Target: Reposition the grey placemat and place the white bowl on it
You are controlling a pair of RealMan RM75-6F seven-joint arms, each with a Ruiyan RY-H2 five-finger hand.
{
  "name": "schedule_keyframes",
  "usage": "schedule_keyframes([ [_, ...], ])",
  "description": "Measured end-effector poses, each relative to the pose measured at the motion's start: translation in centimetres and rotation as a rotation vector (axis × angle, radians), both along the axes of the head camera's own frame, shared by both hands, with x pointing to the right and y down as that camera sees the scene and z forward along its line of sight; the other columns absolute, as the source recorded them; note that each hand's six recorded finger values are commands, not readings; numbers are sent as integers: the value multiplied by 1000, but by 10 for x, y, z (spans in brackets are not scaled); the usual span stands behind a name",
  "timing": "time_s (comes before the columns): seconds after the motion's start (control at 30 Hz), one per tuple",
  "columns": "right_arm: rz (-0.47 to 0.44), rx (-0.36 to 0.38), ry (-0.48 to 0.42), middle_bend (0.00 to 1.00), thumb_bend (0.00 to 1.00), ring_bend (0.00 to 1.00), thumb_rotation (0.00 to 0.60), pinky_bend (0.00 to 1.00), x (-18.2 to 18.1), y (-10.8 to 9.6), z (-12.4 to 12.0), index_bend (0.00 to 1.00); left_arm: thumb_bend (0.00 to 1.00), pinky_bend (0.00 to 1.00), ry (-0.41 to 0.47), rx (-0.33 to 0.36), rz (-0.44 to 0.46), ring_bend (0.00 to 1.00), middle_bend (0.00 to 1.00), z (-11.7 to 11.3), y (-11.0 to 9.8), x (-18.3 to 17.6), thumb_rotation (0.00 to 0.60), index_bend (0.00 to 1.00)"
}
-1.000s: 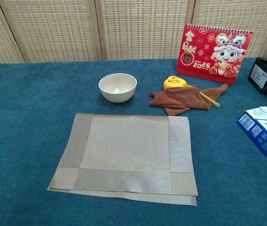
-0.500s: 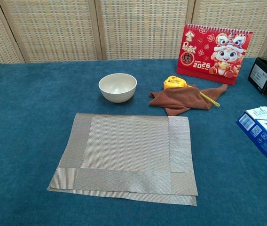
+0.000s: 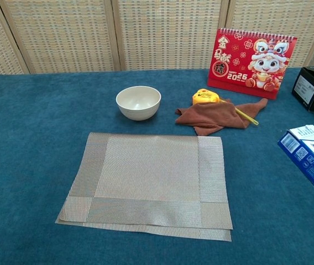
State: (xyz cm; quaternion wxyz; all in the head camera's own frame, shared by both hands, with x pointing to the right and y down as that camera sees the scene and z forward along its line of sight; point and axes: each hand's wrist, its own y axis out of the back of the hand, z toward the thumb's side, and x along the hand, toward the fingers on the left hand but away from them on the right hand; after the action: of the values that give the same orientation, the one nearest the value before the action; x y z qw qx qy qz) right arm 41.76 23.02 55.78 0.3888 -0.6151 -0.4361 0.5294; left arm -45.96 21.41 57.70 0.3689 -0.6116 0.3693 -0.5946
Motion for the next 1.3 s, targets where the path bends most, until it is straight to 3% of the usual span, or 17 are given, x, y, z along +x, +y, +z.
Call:
schedule_keyframes([
  [0.23, 11, -15, -28, 0, 92, 0, 600, 0, 2, -1, 1, 17, 118, 0, 25, 18, 81, 0, 0, 12, -34, 30, 600, 13],
  [0.5, 35, -38, -64, 0, 90, 0, 600, 0, 7, -3, 3, 17, 219, 0, 89, 42, 175, 0, 0, 33, -89, 89, 600, 172],
  [0.77, 82, -56, -107, 0, 88, 0, 600, 0, 18, -8, 6, 16, 223, 0, 137, 16, 265, 0, 0, 66, -129, 156, 600, 269],
  [1.0, 115, -66, -132, 0, 88, 0, 600, 0, 27, -12, 8, 17, 280, 0, 118, 9, 336, 0, 0, 90, -149, 210, 600, 296],
  [1.3, 141, -78, -170, 0, 87, 0, 600, 0, 34, -16, 9, 17, 282, 0, 83, -54, 383, 0, 0, 129, -158, 261, 600, 323],
])
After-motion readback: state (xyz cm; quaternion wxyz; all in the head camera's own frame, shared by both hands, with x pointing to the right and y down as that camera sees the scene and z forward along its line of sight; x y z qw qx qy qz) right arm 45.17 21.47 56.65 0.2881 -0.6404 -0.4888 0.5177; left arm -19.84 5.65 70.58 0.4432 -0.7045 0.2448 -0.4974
